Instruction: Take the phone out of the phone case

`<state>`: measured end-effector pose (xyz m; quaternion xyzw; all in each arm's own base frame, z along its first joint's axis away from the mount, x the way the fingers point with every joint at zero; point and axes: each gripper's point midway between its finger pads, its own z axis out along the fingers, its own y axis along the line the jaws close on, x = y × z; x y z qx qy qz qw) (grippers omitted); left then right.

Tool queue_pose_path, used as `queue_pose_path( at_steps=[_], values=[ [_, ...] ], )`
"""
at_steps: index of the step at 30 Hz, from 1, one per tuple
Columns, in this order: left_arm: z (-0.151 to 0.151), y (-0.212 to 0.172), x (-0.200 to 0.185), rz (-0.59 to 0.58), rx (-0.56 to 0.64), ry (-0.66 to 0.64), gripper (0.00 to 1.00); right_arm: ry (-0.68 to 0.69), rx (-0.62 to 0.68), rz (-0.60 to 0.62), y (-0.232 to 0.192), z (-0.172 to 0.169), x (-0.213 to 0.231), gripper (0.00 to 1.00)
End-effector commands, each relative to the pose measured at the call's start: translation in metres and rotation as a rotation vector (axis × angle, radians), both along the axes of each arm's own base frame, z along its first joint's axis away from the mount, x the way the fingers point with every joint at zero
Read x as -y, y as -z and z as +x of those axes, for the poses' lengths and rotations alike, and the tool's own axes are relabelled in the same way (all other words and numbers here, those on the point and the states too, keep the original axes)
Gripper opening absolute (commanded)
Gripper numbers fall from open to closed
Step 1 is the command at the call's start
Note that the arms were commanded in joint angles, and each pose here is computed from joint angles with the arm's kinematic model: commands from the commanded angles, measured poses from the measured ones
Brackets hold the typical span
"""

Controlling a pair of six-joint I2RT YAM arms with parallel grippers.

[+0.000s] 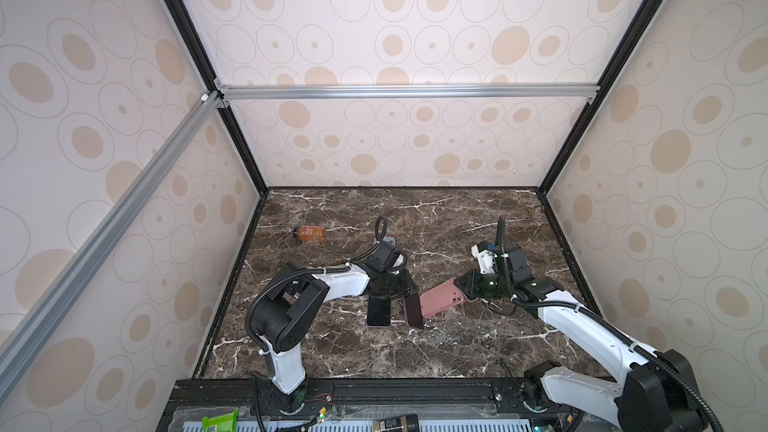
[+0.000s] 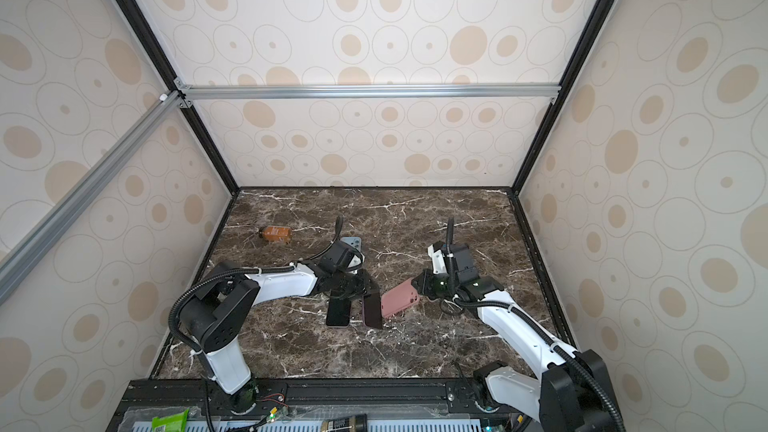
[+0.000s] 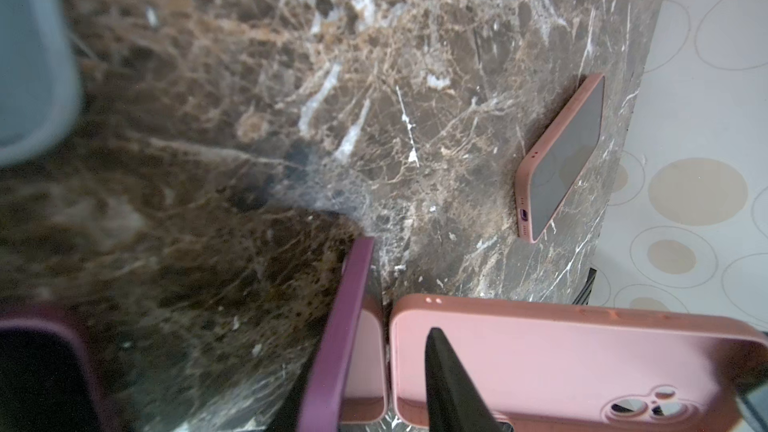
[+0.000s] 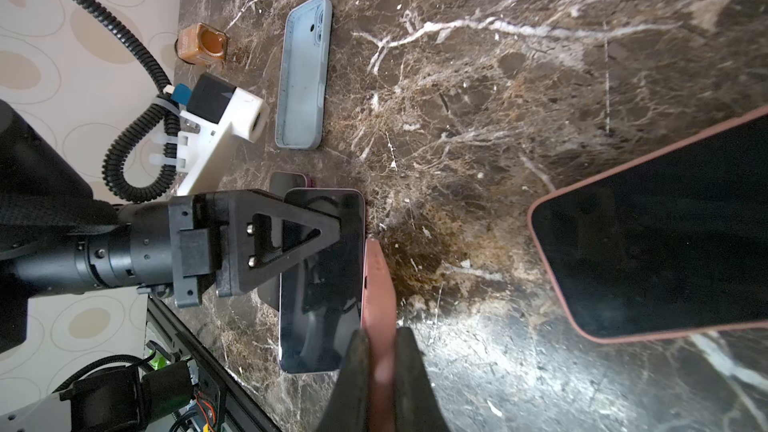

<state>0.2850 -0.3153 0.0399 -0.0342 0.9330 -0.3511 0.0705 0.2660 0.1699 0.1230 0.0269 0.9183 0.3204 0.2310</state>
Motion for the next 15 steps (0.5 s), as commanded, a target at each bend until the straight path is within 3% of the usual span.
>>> queue_pose_path(
  at_steps=[1, 15],
  values=[
    [0.008, -0.001, -0.004, 0.025, 0.013, -0.014, 0.38, 0.008, -0.016, -0.026, 0.005, -0.002, 0.005, 0.00],
    [0.007, 0.012, -0.020, 0.096, 0.008, -0.032, 0.51, 0.023, 0.007, -0.059, 0.002, -0.003, 0.012, 0.00]
  ],
)
